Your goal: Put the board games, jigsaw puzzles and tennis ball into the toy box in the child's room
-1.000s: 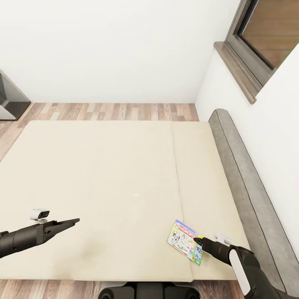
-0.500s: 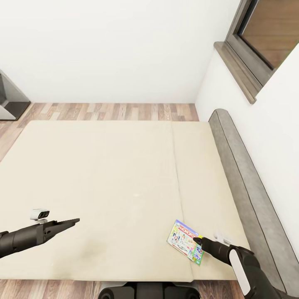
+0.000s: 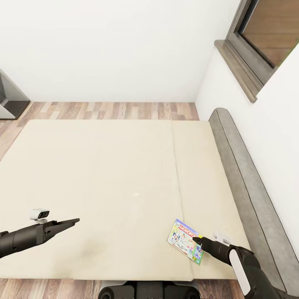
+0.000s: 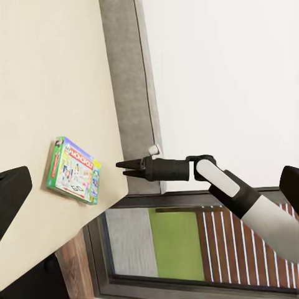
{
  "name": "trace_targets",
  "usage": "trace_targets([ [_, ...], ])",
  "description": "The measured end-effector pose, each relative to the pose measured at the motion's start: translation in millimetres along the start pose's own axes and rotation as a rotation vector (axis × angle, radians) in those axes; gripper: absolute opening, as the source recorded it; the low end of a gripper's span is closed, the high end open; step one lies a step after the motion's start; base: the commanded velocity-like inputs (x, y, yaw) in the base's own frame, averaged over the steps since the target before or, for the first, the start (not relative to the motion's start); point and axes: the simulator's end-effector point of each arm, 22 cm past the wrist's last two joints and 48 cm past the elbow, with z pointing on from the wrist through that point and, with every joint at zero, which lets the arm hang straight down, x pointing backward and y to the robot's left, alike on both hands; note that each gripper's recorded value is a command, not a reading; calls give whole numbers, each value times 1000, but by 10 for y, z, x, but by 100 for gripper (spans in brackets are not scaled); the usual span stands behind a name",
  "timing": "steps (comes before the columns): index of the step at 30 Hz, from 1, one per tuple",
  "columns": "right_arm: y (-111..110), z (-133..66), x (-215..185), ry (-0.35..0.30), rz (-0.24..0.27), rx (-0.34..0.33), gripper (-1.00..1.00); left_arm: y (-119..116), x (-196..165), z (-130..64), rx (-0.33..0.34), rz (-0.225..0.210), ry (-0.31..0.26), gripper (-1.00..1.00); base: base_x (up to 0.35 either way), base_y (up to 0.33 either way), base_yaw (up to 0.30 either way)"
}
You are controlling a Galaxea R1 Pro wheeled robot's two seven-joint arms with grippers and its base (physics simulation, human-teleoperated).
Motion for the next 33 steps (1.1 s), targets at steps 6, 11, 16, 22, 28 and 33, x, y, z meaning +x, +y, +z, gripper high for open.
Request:
trace_targets([
  [6, -26, 22, 27, 6, 3, 5, 100, 33, 16, 7, -2, -8, 3, 100, 0, 0, 0],
  [11, -47, 42, 52, 12, 5, 8, 100, 61, 30, 13, -4, -14, 5, 100, 0, 0, 0],
  [16, -67, 62, 78, 19, 8, 11, 100, 90, 46, 19, -6, -21, 8, 100, 0, 0, 0],
  [22, -88, 92, 120, 28, 12, 15, 100, 125, 66, 26, -9, -30, 11, 100, 0, 0, 0],
  [28, -58, 122, 29, 19, 8, 14, 100, 160, 84, 34, -11, -38, 14, 100, 0, 0, 0],
  [33, 26, 152, -180, -3, 2, 5, 100, 176, 94, 38, -12, -42, 16, 100, 0, 0, 0],
])
